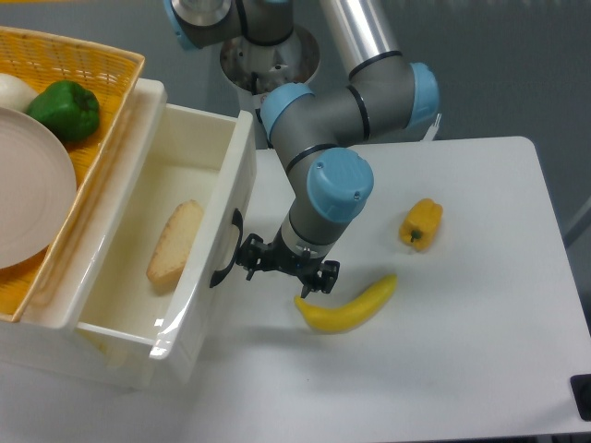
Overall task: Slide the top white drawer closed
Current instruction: 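Push the open white drawer front with the gripper until it closes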
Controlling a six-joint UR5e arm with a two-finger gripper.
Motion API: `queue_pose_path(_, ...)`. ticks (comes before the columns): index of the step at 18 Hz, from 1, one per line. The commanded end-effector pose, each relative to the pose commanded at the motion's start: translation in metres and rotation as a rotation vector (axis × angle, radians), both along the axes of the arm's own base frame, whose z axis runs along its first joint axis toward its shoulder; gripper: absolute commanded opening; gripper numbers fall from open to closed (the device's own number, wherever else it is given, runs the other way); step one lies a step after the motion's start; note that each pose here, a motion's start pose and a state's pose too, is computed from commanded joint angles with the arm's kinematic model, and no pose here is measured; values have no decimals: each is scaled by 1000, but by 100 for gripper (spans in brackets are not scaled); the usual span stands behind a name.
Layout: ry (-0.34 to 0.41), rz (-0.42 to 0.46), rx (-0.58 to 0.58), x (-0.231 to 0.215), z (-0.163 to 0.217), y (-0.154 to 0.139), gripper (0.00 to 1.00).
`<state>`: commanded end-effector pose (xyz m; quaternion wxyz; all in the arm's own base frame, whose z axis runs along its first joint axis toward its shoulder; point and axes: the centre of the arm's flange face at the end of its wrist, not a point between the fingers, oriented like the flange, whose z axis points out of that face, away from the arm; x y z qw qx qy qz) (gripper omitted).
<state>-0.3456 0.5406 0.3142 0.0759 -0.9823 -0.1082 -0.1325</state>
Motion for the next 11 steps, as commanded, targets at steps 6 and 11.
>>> queue_pose_path(6, 4, -17, 2, 10, 3, 5, 100)
queue_pose_path(11, 7, -45, 2, 25, 4, 14, 100)
